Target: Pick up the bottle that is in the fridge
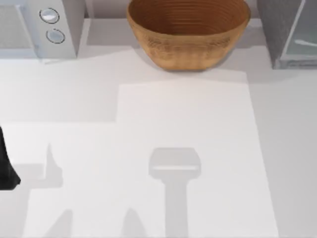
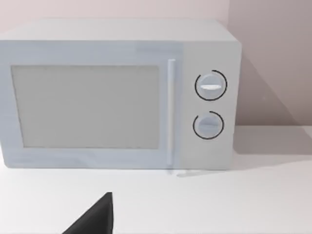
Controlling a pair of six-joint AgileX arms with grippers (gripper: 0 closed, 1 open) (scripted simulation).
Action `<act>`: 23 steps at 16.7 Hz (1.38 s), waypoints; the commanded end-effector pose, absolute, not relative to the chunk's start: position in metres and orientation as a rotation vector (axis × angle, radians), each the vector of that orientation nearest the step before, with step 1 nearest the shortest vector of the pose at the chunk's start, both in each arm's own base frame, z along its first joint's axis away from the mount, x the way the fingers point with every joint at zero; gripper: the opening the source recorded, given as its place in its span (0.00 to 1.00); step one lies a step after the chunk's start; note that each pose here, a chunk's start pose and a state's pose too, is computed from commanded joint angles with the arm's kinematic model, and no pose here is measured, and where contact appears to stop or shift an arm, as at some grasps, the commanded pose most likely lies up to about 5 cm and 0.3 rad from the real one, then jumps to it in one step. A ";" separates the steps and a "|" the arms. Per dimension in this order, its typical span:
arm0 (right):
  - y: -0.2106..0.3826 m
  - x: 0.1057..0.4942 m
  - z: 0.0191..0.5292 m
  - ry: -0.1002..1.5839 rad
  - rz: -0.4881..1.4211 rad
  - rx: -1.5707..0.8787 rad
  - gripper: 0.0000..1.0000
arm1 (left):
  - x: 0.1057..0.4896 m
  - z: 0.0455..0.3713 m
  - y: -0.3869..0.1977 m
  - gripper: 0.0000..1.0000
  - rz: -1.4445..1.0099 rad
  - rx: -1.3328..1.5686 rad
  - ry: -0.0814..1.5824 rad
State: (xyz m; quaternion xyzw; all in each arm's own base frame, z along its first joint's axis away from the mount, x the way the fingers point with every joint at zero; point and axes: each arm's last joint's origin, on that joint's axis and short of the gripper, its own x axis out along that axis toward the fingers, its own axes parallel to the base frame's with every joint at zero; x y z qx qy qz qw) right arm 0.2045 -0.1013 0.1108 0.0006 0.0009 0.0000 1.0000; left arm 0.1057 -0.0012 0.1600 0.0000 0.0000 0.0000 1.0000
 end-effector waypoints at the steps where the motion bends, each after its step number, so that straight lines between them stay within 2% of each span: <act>1: -0.102 0.205 0.110 0.000 0.000 0.000 1.00 | 0.106 0.160 -0.001 1.00 0.000 0.000 0.000; 6: -0.101 0.205 0.110 0.004 0.002 0.002 1.00 | 0.106 0.160 -0.001 1.00 0.000 0.000 0.000; 9: -0.106 0.222 0.107 0.014 -0.003 0.005 1.00 | 0.106 0.160 -0.001 1.00 0.000 0.000 0.000; 12: -0.114 0.262 0.105 0.016 -0.011 0.002 1.00 | 0.106 0.160 -0.001 1.00 0.000 0.000 0.000; 18: -0.115 0.371 0.117 -0.016 -0.011 -0.012 1.00 | 0.106 0.160 -0.001 1.00 0.000 0.000 0.000; 20: -0.108 0.391 0.118 -0.005 -0.010 -0.008 1.00 | 0.106 0.160 -0.001 1.00 0.000 0.000 0.000; 23: -0.103 0.401 0.119 0.003 -0.010 -0.007 1.00 | 0.106 0.160 -0.001 1.00 0.000 0.000 0.000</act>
